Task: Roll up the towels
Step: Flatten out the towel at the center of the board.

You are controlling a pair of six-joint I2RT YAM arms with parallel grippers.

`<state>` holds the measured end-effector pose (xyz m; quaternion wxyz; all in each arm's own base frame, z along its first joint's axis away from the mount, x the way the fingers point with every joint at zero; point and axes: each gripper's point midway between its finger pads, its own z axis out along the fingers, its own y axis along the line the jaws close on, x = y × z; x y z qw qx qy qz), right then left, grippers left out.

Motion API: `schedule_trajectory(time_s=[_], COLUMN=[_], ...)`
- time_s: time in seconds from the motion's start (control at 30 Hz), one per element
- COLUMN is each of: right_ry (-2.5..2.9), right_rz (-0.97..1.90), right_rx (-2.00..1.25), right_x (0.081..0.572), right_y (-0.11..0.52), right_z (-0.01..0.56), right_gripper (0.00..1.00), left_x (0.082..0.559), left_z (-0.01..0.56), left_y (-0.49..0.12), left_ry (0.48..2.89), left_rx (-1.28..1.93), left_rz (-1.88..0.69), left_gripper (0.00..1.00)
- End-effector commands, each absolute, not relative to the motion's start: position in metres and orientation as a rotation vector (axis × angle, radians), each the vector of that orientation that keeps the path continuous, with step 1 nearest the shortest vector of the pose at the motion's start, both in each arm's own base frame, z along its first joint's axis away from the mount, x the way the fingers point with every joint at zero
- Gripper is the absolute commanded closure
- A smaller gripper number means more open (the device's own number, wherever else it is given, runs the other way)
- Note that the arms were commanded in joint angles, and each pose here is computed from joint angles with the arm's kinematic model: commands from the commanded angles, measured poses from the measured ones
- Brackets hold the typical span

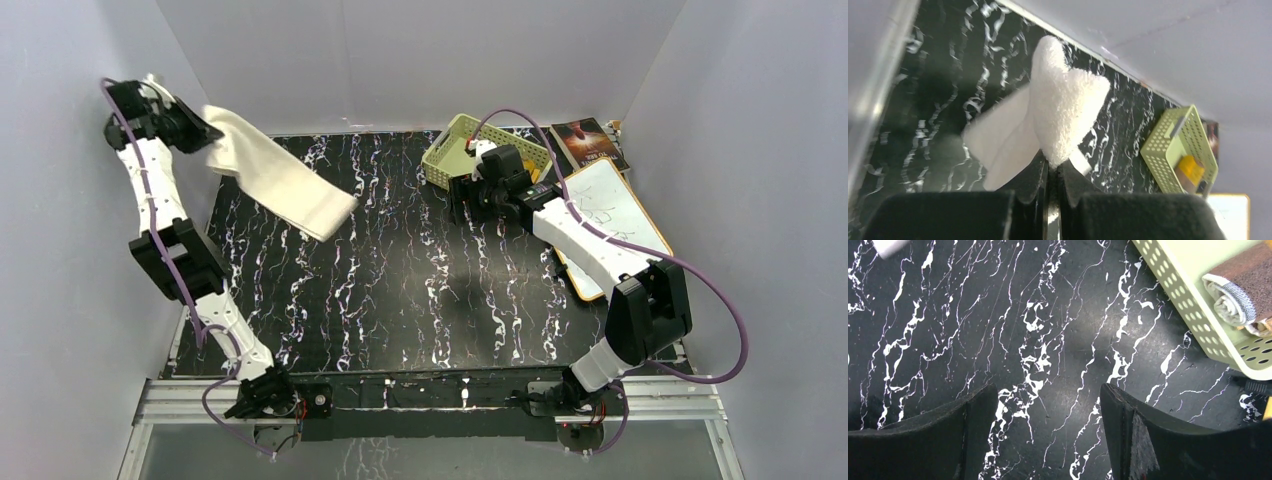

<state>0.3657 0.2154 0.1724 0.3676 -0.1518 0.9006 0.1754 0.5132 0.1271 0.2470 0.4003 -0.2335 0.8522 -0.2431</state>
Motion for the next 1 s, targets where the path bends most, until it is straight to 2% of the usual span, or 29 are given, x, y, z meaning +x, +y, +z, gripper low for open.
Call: schedule_trajectory(time_s=[0.0, 0.13, 0.2, 0.27, 0.33, 0.47, 0.67, 0.8, 0.97], right_ry=[2.213, 2.217, 2.215, 2.22, 2.224, 2.212, 2.195, 2.191, 2.141], right_rz=[0.5, 0.512, 0.513, 0.517, 0.522, 0.518, 0.417, 0.357, 0.299], right_rx=[-0.424, -0.451, -0.46, -0.468, -0.47, -0.464, -0.381, -0.325, -0.216], right_x=[0.371, 0.365, 0.362, 0.359, 0.358, 0.352, 0.34, 0.331, 0.326], right_y=[0.225, 0.225, 0.224, 0.223, 0.223, 0.22, 0.192, 0.169, 0.146], right_z=[0.21, 0.212, 0.211, 0.209, 0.207, 0.21, 0.213, 0.212, 0.214], right_gripper=[0.27, 0.27, 0.27, 0.26, 0.26, 0.25, 0.18, 0.16, 0.11], left_x=[0.478, 0.468, 0.465, 0.467, 0.463, 0.433, 0.377, 0.359, 0.353], left_z=[0.31, 0.329, 0.332, 0.33, 0.307, 0.212, 0.099, 0.08, 0.103], left_y=[0.134, 0.117, 0.083, 0.02, -0.048, -0.162, -0.255, -0.291, -0.355], left_ry=[2.15, 2.156, 2.208, 2.26, 2.353, 2.606, 2.849, 2.882, 2.765], left_rx=[-0.58, -0.502, -0.38, -0.223, -0.1, 0.071, 0.249, 0.325, 0.422], left_rz=[-0.423, -0.365, -0.275, -0.289, -0.346, -0.456, -0.507, -0.52, -0.726], left_gripper=[1.0, 1.0, 1.0, 1.0, 1.0, 1.0, 1.0, 1.0, 0.97])
